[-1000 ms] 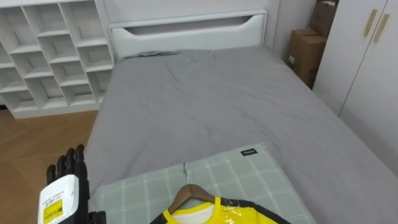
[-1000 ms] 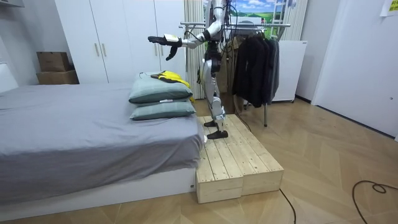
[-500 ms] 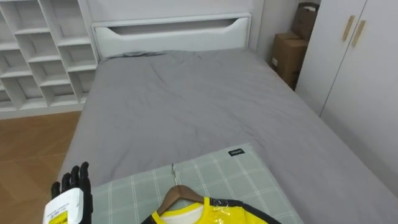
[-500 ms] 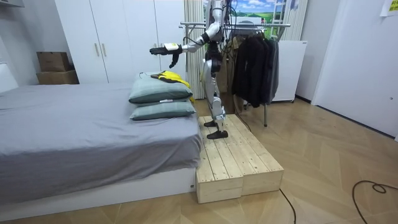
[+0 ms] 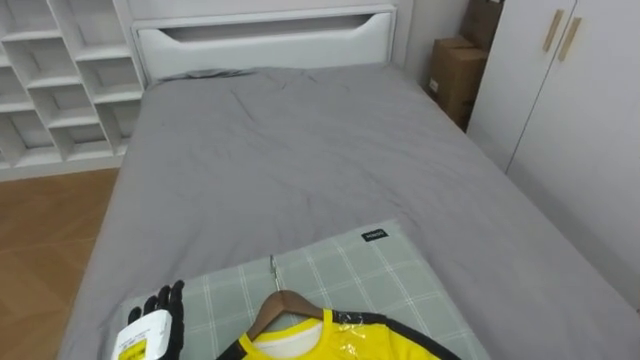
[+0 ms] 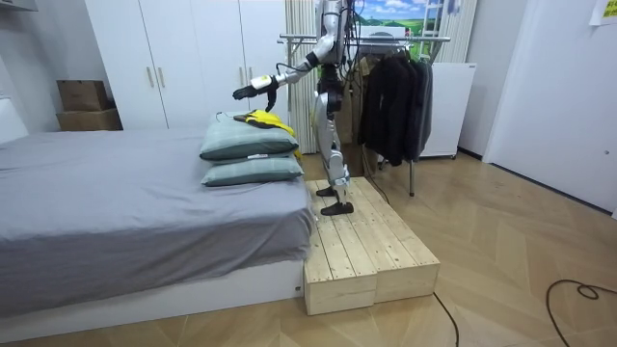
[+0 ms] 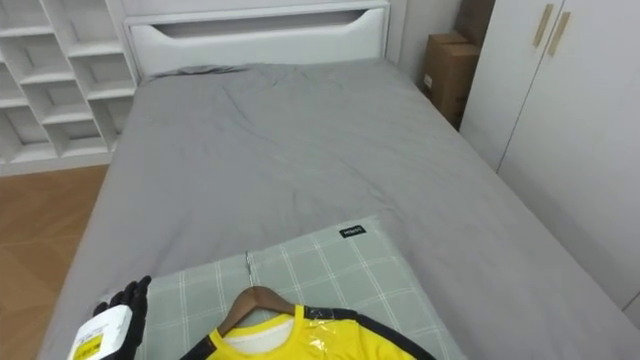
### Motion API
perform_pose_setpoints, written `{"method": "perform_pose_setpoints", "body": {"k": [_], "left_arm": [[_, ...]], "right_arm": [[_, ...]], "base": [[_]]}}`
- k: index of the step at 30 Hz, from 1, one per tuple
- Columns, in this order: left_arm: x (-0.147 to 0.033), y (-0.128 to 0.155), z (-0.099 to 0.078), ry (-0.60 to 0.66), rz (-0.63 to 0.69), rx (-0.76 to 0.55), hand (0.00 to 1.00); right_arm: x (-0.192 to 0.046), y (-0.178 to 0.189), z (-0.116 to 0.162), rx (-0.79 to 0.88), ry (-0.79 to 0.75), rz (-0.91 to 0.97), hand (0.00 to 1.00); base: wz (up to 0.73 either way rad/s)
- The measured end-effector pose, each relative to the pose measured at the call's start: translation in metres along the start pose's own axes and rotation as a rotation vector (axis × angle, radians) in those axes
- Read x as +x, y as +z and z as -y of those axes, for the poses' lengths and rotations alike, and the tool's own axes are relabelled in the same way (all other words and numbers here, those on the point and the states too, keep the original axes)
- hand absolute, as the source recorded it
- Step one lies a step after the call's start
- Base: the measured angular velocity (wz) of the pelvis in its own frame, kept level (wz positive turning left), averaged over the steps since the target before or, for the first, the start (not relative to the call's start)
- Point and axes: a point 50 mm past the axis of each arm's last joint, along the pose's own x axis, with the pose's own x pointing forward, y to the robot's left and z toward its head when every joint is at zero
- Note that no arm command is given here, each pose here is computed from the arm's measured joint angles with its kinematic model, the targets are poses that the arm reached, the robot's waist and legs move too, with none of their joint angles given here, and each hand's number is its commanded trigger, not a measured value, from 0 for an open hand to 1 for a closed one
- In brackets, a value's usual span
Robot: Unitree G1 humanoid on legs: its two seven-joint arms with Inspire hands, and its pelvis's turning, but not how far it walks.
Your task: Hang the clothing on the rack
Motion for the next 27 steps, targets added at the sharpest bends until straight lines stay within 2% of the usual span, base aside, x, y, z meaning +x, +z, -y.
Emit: {"method": "perform_pose_setpoints", "body": {"k": [3, 15, 24, 27], "left_arm": [[0.002, 0.000, 0.001, -0.024, -0.004, 0.005, 0.00], [0.024, 0.031, -0.015, 0.011, 0.086, 0.017, 0.00], [0.056, 0.050, -0.038, 0.029, 0.077, -0.039, 0.00], [0.065, 0.055, -0.051, 0.060, 0.092, -0.047, 0.00]], "right_arm": [[0.000, 0.003, 0.000, 0.001, 0.002, 0.012, 0.00], [0.001, 0.014, -0.001, -0.024, 0.001, 0.035, 0.00], [0.003, 0.040, -0.010, -0.106, 0.005, 0.059, 0.00], [0.004, 0.050, -0.016, -0.128, 0.006, 0.070, 0.00]], "base": [[-0.07], [0.00], [-0.04], [-0.01]]}}
